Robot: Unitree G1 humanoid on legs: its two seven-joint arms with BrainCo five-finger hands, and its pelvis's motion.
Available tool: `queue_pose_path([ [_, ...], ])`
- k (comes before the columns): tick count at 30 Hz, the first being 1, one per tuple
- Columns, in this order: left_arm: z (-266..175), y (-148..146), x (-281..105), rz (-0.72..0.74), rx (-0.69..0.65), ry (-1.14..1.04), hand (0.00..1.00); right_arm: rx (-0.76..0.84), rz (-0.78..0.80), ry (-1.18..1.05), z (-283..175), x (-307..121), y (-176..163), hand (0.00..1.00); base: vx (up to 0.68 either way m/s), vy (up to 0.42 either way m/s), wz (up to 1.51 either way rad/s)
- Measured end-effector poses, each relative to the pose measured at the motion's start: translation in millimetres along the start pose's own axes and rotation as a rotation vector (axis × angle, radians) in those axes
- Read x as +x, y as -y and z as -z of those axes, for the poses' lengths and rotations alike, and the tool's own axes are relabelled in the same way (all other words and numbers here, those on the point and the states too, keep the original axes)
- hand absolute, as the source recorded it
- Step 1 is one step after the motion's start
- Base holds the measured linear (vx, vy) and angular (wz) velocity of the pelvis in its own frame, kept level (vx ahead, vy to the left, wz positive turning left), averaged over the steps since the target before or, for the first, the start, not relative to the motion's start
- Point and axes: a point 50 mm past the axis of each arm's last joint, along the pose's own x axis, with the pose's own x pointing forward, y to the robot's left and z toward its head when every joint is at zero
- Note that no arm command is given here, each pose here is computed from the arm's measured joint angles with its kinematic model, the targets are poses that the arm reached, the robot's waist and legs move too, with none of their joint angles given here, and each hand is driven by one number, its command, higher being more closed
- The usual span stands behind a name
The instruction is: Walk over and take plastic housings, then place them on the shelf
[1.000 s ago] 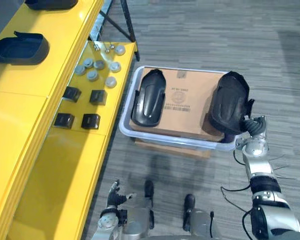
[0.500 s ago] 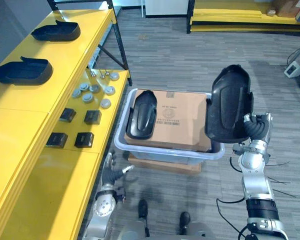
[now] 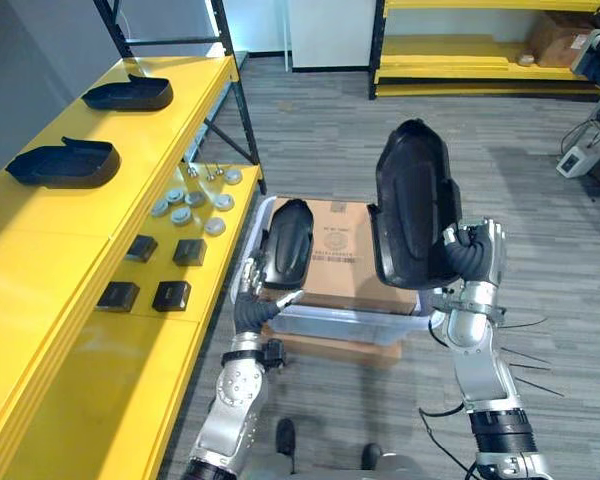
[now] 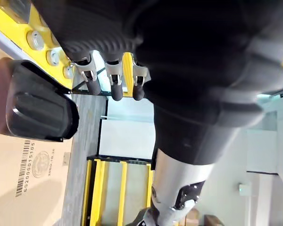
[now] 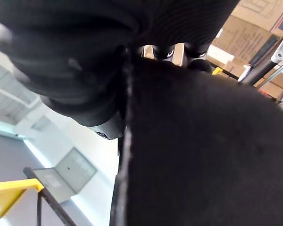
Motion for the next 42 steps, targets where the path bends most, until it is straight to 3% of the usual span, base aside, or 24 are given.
queue_pose_path([
  [9,9.9,27.0,8.7,0.069,-0.023,-0.056,0.0,0.129,-0.04,0.12,-38.1,-10.3,-16.1,1.0,-0.01,0.003,-0.07],
  [20,7.1,35.3,12.4,0.08,-0.061,-0.068,0.0,0.18,-0.108,0.186,-54.4,-22.4,-30.0,1.0,0.0,0.015,-0.05],
  [21,6.8,38.2,12.4,0.096,-0.067,-0.071,1.0,0.187,-0.128,0.197,-57.0,-24.9,-32.9,1.0,0.0,0.014,-0.05],
  [31,9.3,31.6,14.5,0.044,-0.116,-0.115,1.0,0.238,-0.219,0.301,-69.1,-43.3,-38.6,1.0,0.0,0.006,-0.01],
  [42,12.5,16.5,15.9,-0.001,-0.068,-0.135,1.0,0.225,-0.3,0.275,-54.9,-62.8,-42.5,1.0,0.0,0.0,0.0],
])
